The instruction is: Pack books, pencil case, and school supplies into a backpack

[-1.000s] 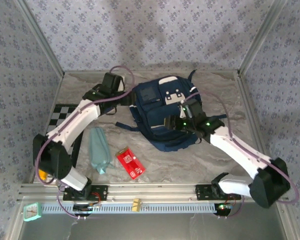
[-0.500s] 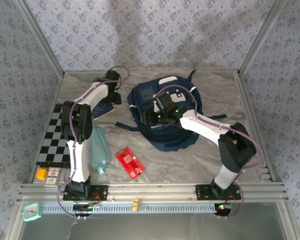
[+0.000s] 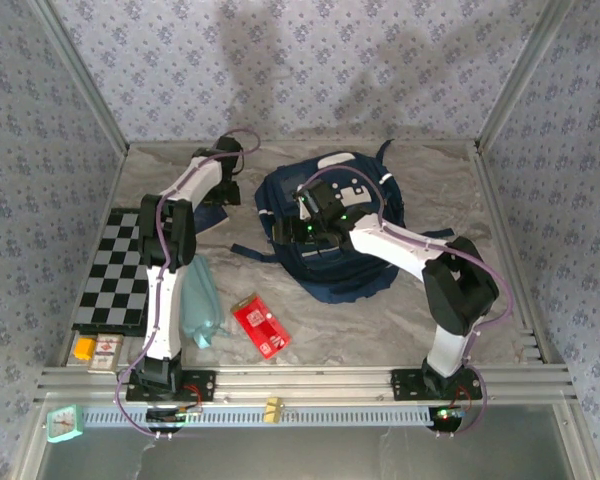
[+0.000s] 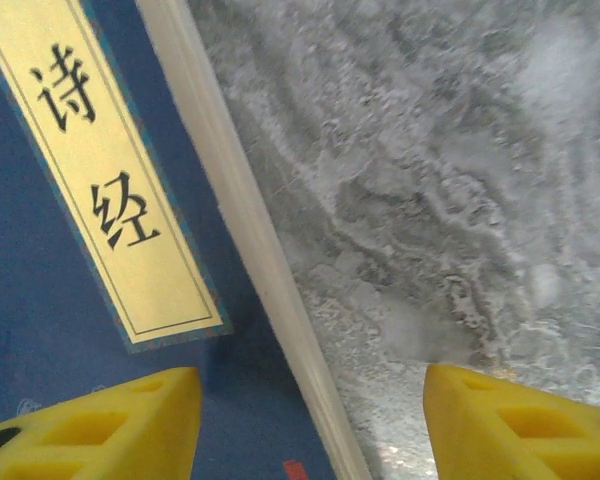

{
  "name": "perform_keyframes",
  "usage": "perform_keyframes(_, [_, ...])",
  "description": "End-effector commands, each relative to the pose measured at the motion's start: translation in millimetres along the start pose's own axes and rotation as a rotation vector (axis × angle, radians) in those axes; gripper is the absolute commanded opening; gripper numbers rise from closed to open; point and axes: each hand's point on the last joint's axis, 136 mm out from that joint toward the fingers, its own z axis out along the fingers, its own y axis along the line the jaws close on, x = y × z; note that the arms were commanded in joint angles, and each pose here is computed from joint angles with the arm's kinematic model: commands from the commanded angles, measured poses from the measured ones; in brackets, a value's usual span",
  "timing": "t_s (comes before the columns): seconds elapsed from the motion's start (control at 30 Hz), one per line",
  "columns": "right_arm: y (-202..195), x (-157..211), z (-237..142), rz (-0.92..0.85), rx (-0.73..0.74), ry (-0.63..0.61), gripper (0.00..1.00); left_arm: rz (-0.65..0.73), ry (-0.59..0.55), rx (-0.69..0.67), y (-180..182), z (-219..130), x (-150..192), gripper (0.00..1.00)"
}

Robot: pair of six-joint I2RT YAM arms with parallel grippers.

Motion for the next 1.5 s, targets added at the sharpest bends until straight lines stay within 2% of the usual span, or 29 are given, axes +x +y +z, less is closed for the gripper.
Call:
perform_keyframes(0.0, [1.6,-2.8,5.0,0.008,-0.020,0.007,0.66,-0.005,0.032,-0.009,8.5,2.6,8.0,0.57])
perform_keyframes(0.13, [2.7,-0.7,9.8,0.020,-0.041,0.015,0.66,-0.013,0.061,-0.001,12.4,7.6,19.5,0.50])
perform_keyframes(0.23, [2.9,0.8,11.8,0.018,-0.044,0.020,0.66,-0.050,0.087,0.066,10.2,12.3,27.6,0.42])
perform_keyframes(0.43, [7.5,0.2,10.6,0.020,-0.059,0.020,0.66,-0.063,0.082,0.109,13.3,3.5,30.2,0.31])
perform_keyframes(0.5, [8.4,0.6,10.5,0.021,-0.060,0.021,0.66,-0.066,0.082,0.124,13.2,-0.6,31.8,0.25])
perform_keyframes(0.63, [11.1,1.4,9.3,0.026,-0.070,0.024,0.66,-0.074,0.098,0.215,1.1,-7.3,42.9,0.04])
perform_keyframes(0.7, [10.5,2.0,7.9,0.022,-0.062,0.021,0.66,-0.076,0.112,0.264,-7.5,-11.0,50.0,0.00])
perform_keyframes(0.93, [7.3,6.0,-0.7,0.013,-0.042,0.015,0.66,-0.044,0.112,0.335,-40.2,-45.6,85.8,0.00])
perform_keyframes(1.1, [-0.3,11.1,0.6,0.019,-0.014,0.019,0.67,-0.079,0.086,0.422,-63.0,-72.6,108.7,0.00])
perform_keyframes(1.13, [-0.4,12.1,2.1,0.020,-0.013,0.022,0.67,-0.081,0.082,0.450,-66.6,-79.3,112.0,0.03])
perform_keyframes(1.2, [1.2,14.0,5.2,0.020,-0.011,0.031,0.67,-0.074,0.081,0.493,-70.0,-89.4,116.5,0.21])
perform_keyframes(1.3, [9.2,12.3,10.0,0.014,-0.007,0.032,0.67,-0.090,0.045,0.522,-56.9,-106.9,110.4,0.27])
perform_keyframes(1.37, [14.7,11.2,15.1,0.008,0.003,0.032,0.66,-0.126,0.010,0.565,-44.4,-121.3,102.7,0.36])
perform_keyframes(1.47, [20.9,10.2,29.6,0.034,0.033,0.036,0.63,-0.153,-0.067,0.574,-19.8,-131.8,90.9,0.39])
